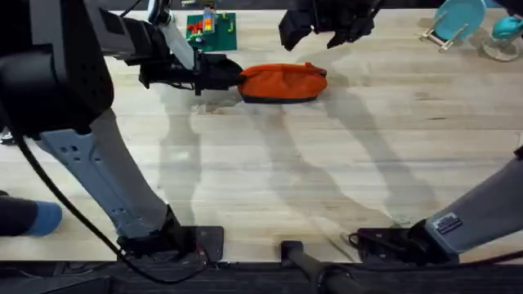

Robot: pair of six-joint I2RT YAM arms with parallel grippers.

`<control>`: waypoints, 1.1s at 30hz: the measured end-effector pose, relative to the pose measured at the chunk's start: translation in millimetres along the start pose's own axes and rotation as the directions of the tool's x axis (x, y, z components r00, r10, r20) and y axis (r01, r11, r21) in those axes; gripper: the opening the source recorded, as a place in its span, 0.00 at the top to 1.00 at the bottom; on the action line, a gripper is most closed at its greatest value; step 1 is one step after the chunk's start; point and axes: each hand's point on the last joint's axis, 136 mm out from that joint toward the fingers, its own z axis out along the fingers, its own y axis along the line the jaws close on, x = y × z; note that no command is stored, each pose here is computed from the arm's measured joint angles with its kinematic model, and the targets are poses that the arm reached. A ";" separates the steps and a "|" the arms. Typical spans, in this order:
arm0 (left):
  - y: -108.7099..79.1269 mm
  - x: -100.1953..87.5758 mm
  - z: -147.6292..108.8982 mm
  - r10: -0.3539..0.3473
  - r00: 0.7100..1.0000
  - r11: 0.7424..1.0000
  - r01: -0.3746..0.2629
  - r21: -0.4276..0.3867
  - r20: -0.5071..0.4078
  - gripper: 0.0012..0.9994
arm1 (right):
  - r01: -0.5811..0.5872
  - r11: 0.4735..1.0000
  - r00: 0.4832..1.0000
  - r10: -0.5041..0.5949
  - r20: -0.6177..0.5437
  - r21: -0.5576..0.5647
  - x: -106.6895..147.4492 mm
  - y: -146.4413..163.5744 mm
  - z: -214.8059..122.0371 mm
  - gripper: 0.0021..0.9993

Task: Unzip the bag, pick up the pens from the table one at a time and place them inside, then zip the bag closed.

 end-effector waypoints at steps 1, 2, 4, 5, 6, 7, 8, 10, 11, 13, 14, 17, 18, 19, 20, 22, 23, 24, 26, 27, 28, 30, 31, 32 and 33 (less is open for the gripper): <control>0.0 0.0 0.0 0.000 1.000 1.000 0.000 0.000 0.000 0.96 | -0.004 1.000 1.000 0.004 -0.004 0.006 0.4 -1.1 2.3 0.04; 0.0 0.0 0.0 0.000 1.000 1.000 0.000 0.000 0.000 0.96 | -0.007 1.000 1.000 0.007 -0.009 0.013 1.0 -2.5 5.0 0.04; 0.0 0.0 0.0 0.000 1.000 1.000 0.000 0.000 0.000 0.96 | -0.010 1.000 1.000 0.011 -0.017 0.025 2.1 -4.7 9.1 0.04; 0.0 0.0 0.0 0.000 1.000 1.000 0.000 0.000 0.000 0.96 | -0.011 0.999 1.000 0.012 -0.021 0.030 2.5 -5.8 11.1 0.04; 0.0 0.0 0.0 0.000 1.000 1.000 0.000 0.000 0.000 0.96 | -0.013 0.999 1.000 0.014 -0.026 0.034 3.4 -6.5 13.1 0.04; 0.0 0.0 0.0 0.000 1.000 1.000 0.000 0.000 0.000 0.96 | -0.014 0.999 0.999 0.015 -0.031 0.037 4.2 -7.1 14.9 0.04; 0.0 0.0 0.0 0.000 1.000 1.000 0.000 0.000 0.000 0.96 | -0.015 0.999 0.999 0.016 -0.036 0.040 4.9 -7.9 16.5 0.04; 0.0 0.0 0.0 0.000 1.000 1.000 0.000 0.000 0.000 0.96 | -0.017 0.999 0.998 0.020 -0.060 0.047 10.1 -9.3 19.3 0.04; 0.0 0.0 0.0 0.000 1.000 1.000 0.000 0.000 0.000 0.96 | -0.020 0.998 0.997 0.024 -0.074 0.051 13.1 -10.3 20.2 0.04; 0.0 0.0 0.0 0.000 1.000 1.000 0.000 0.000 0.000 0.96 | -0.021 0.998 0.995 0.027 -0.093 0.058 17.6 -11.7 21.3 0.04; 0.0 0.0 0.0 0.000 1.000 1.000 0.000 0.000 0.000 0.96 | -0.023 0.998 0.995 0.028 -0.093 0.059 17.7 -11.8 21.3 0.04; 0.0 0.0 0.0 0.000 1.000 1.000 0.000 0.000 0.000 0.96 | -0.028 0.998 0.995 0.033 -0.089 0.059 16.7 -11.6 21.0 0.04; 0.0 0.0 0.0 0.000 1.000 1.000 0.000 0.000 0.000 0.96 | -0.031 0.998 0.995 0.037 -0.089 0.059 16.6 -11.6 20.9 0.04; 0.0 0.0 0.0 0.000 1.000 1.000 0.000 0.000 0.000 0.96 | -0.033 0.998 0.995 0.038 -0.089 0.059 16.6 -11.5 20.9 0.04; 0.0 0.0 0.0 0.000 1.000 1.000 0.000 0.000 0.000 0.96 | -0.036 0.998 0.995 0.041 -0.088 0.059 16.5 -11.5 20.9 0.04; 0.0 0.0 0.0 0.000 1.000 1.000 0.000 0.000 0.000 0.96 | -0.041 0.997 0.995 0.046 -0.088 0.059 16.4 -11.5 20.8 0.05; 0.0 0.0 0.0 0.000 1.000 1.000 0.000 0.000 0.000 0.96 | -0.043 0.997 0.995 0.048 -0.088 0.059 16.4 -11.4 20.8 0.05; 0.0 0.0 0.0 0.000 1.000 1.000 0.000 0.000 0.000 0.96 | -0.043 0.997 0.995 0.048 -0.088 0.059 16.5 -11.5 20.8 0.05; 0.0 0.0 0.0 0.000 1.000 1.000 0.000 0.000 0.000 0.96 | -0.045 0.997 0.995 0.050 -0.089 0.060 16.7 -11.5 20.8 0.05; 0.0 0.0 0.0 0.000 1.000 1.000 0.000 0.000 0.000 0.96 | -0.046 0.997 0.995 0.052 -0.090 0.060 17.0 -11.6 20.6 0.05; 0.0 0.0 0.0 0.000 1.000 1.000 0.000 0.000 0.000 0.96 | -0.047 0.997 0.994 0.053 -0.096 0.062 18.2 -11.8 20.0 0.05; 0.0 0.0 0.0 0.000 1.000 1.000 0.000 0.000 0.000 0.96 | -0.047 0.997 0.992 0.054 -0.110 0.066 19.8 -12.1 20.2 0.05; 0.0 0.0 0.0 0.000 1.000 1.000 0.000 0.000 0.000 0.96 | -0.047 0.997 0.992 0.054 -0.112 0.066 19.0 -12.1 21.3 0.05; 0.0 0.0 0.0 0.000 1.000 1.000 0.000 0.000 0.000 0.96 | -0.048 0.997 0.992 0.055 -0.112 0.067 18.0 -12.3 23.1 0.05; 0.0 0.0 0.0 0.000 1.000 1.000 0.000 0.000 0.000 0.96 | -0.049 0.996 0.992 0.057 -0.114 0.068 17.3 -13.1 25.2 0.05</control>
